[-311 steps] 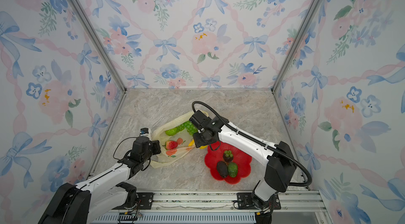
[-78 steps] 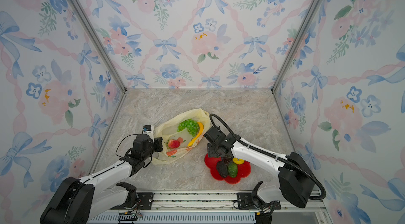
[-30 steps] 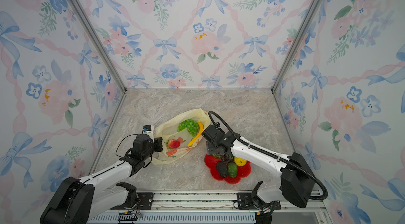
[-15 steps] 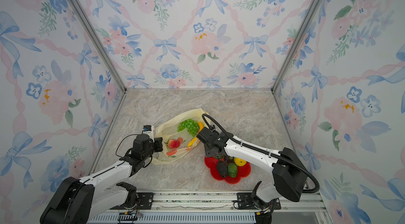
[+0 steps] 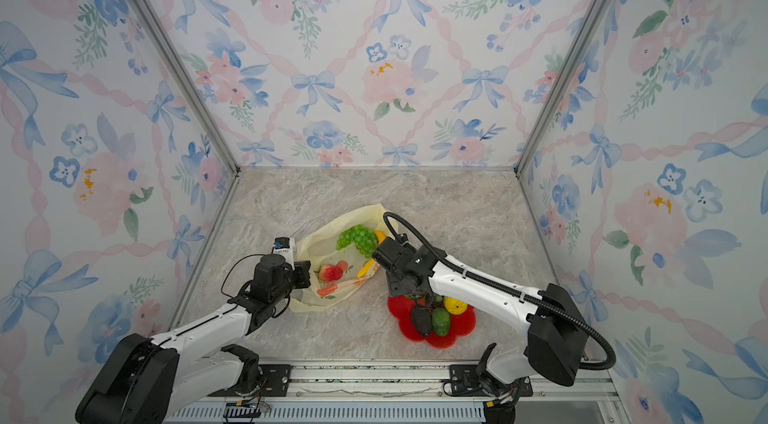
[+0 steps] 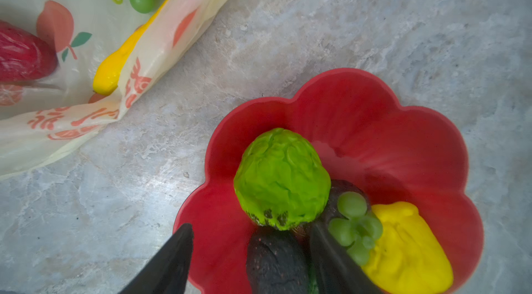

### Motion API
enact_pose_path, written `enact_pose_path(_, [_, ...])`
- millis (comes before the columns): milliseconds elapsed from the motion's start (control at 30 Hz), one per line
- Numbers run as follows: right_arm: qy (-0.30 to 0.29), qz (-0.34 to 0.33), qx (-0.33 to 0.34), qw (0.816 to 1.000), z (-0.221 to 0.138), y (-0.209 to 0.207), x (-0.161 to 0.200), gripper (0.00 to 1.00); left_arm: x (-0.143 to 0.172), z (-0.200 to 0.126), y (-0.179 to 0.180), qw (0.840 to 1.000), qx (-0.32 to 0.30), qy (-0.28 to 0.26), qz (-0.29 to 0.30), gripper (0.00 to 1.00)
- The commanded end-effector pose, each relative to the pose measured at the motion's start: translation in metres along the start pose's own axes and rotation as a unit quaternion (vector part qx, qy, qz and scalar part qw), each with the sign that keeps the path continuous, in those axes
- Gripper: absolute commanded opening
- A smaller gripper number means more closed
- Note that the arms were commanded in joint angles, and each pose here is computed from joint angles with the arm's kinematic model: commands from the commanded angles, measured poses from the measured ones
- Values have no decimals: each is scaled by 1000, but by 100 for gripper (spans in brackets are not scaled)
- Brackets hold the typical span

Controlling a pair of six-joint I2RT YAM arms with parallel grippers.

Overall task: Take fruits out of the plastic bag
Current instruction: Move the fruit to the plate, then move the fruit into the plastic bag.

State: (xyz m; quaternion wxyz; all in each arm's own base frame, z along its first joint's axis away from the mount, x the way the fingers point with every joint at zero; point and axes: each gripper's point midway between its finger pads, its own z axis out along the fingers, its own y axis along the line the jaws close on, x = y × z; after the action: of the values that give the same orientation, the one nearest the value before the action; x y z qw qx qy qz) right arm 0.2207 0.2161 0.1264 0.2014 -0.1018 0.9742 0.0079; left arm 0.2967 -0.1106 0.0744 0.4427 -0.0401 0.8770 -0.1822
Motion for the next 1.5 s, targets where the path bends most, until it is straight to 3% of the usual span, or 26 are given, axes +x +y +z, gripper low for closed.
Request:
enact_pose_path(0, [-24,-2,-9,1000,-20,5,-13,67,-10,-4,-6,1000,2,-13,8,3])
enact_pose_path(367, [-51,-20,-55,997,-29,57,-56,64,-11,-7,-12,1000,11,-18,7,3])
enact_pose_path(767, [-14,-31,-125,992,9,139,-80,59,-5,-7,-15,1000,20,-8,-8,3])
enact_pose_path(1233, [40,-34,-180,982,58,203,-72,57,17,-1,1,999,-10,20,-39,4])
enact_pose_path(1467, [55,-27,-161,985,67,217,-56,56,26,1,4,998,-15,35,-54,4])
